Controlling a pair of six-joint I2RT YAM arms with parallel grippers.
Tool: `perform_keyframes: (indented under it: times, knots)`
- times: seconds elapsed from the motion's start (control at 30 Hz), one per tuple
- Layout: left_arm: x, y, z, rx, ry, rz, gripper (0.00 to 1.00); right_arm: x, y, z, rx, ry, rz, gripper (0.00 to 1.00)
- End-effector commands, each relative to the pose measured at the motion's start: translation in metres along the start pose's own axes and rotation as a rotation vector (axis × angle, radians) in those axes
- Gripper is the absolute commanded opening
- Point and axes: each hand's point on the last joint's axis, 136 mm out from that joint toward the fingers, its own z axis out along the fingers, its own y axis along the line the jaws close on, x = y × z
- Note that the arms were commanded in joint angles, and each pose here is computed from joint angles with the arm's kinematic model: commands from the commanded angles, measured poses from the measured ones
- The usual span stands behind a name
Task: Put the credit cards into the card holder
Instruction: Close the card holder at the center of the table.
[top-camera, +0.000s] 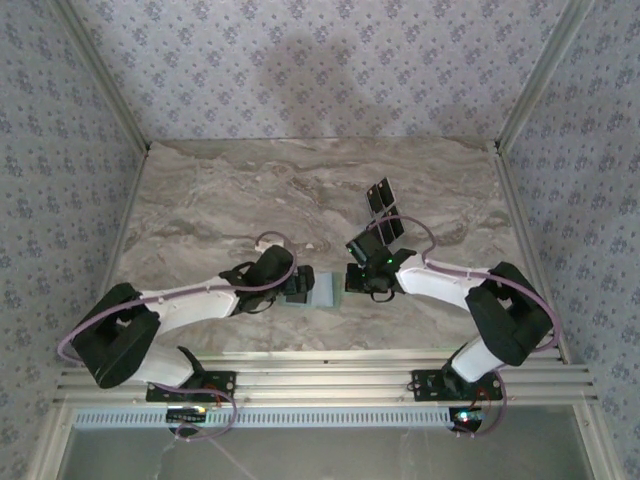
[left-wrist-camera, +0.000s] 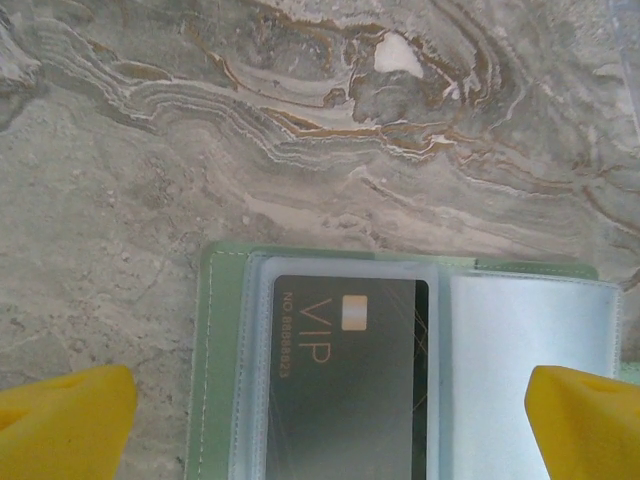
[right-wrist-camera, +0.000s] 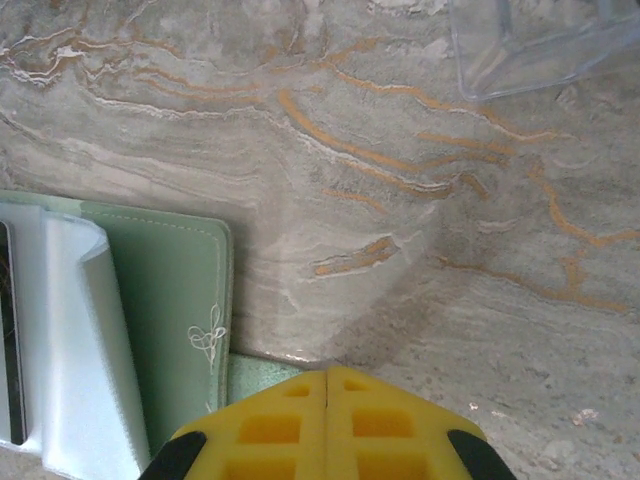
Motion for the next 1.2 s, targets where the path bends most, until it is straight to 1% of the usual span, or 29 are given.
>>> perform_keyframes:
  times: [0.0,0.27,0.47,0.63,0.83,1.0,1.17]
  knots:
    - [-0.001,-0.002,0.006,0.009,0.0,0.007,1.0,0.006,-0.005,0.005,0.01,0.025,0.002,0.0]
    - [0.007,0.001,0.017,-0.002,0.027,0.009,1.0,0.006,-0.004,0.006,0.004,0.027,0.004,0.0]
    - [0.009,-0.008,0.021,0.043,0.035,0.014,1.0,0.006,-0.004,0.007,0.001,0.032,0.004,0.0]
    - [0.002,-0.019,0.013,0.092,0.022,0.01,1.0,0.006,-0.003,0.009,-0.001,0.034,0.005,0.0]
    - [-0.012,-0.038,-0.007,0.175,-0.023,-0.012,1.0,0.006,-0.003,0.01,-0.005,0.035,0.007,0.0]
    - [-0.024,-0.063,-0.026,0.258,-0.068,-0.017,1.0,0.005,-0.002,0.012,-0.008,0.037,0.005,0.0]
    - [-0.026,-0.092,-0.032,0.323,-0.073,-0.005,1.0,0.004,-0.003,0.013,-0.008,0.036,0.007,0.0]
